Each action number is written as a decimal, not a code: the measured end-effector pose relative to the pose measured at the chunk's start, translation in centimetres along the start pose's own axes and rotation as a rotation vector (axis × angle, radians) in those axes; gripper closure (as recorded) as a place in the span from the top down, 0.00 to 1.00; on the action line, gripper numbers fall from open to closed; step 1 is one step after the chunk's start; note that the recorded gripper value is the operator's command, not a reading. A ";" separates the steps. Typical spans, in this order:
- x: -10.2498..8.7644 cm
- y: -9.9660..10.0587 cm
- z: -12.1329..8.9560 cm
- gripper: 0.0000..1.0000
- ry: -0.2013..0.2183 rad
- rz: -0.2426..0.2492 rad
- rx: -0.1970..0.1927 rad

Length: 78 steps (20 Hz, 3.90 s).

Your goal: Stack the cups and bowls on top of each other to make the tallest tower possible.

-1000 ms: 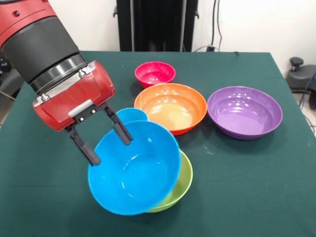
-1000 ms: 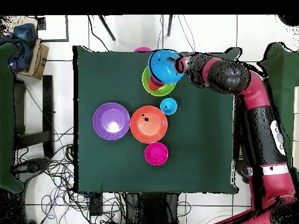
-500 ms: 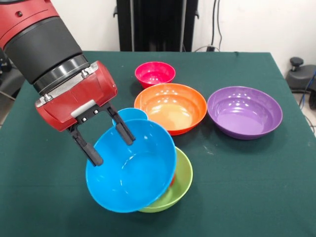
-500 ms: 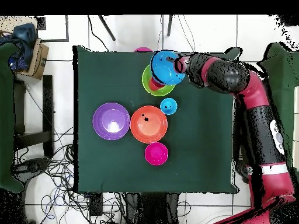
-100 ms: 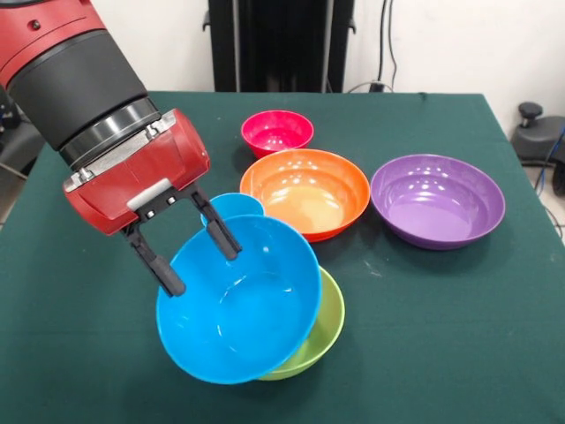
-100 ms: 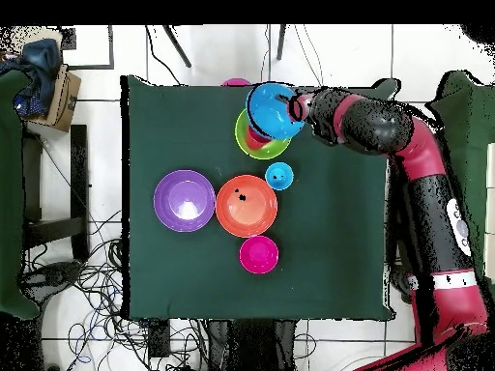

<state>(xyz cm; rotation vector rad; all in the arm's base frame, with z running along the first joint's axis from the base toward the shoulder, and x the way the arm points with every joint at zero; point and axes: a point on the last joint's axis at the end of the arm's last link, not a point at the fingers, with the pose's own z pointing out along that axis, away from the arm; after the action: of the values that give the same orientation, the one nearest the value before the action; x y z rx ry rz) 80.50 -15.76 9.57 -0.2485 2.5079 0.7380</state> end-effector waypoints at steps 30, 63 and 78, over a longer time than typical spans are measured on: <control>-1.1 3.0 2.5 0.00 0.001 -0.051 0.009; 4.6 8.4 10.8 1.00 0.188 -0.245 0.154; 1.6 8.6 9.8 1.00 0.159 -0.199 0.150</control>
<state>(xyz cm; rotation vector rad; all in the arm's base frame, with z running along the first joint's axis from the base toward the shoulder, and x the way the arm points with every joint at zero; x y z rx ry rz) 80.59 -3.26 5.54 -0.5124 2.6231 0.4649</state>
